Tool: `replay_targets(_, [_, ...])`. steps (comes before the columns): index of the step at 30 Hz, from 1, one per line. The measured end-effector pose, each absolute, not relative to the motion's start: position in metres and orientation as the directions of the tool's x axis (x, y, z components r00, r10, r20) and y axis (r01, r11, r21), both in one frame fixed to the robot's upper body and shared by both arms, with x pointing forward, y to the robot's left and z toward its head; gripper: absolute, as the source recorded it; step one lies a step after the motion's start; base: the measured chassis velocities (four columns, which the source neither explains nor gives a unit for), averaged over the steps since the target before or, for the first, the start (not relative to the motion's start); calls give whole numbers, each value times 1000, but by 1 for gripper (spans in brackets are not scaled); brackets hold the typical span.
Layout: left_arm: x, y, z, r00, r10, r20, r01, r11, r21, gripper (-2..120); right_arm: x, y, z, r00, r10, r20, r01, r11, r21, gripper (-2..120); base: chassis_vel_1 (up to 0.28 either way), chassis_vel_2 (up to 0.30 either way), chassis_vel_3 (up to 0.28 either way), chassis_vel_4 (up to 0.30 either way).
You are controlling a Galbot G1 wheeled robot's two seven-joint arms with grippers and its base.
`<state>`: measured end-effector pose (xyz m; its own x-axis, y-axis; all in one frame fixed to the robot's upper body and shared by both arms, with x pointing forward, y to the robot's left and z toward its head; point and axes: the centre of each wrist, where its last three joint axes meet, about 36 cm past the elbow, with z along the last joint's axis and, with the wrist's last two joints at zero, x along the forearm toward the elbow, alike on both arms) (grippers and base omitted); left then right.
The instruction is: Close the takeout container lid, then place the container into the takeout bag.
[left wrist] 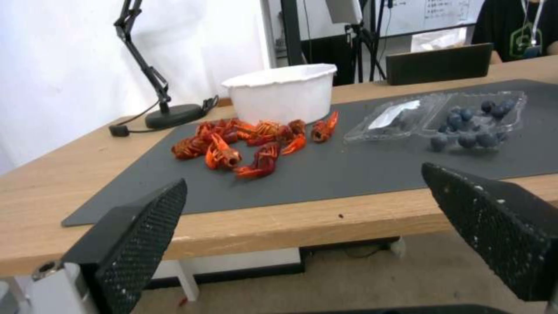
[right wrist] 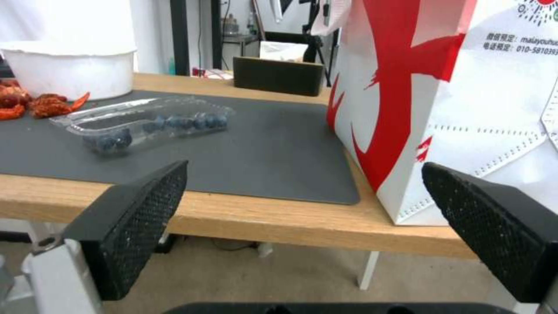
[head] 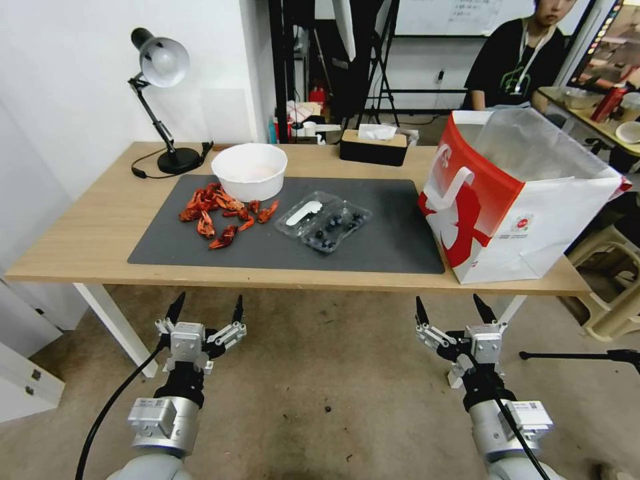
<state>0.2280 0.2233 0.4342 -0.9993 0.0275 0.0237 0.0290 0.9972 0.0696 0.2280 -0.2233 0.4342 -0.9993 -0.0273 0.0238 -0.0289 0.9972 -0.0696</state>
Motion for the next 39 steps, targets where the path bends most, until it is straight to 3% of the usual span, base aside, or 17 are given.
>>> replay_targets(25, [229,223,435,-999,26,24,28,998,65,100,228,-223,434,-999,-27,25,-29,997,-69,100,0,0,0,0])
replay_targets(33, [250,212,445,-998,-3,55,-6,998,-55,100,239,-225,441,-999,-5,53,-8,998,-56,100,0,0,0,0])
replay_targets(35, [264,204,453,-996,-8,86,-22,987,-157,100,253,-227,452,-996,29,88,26,999,-36,100,0,0,0,0])
replay_targets(39, [264,203,453,-997,-13,82,-28,983,-180,100,264,-229,461,-992,53,117,52,999,-17,100,0,0,0,0])
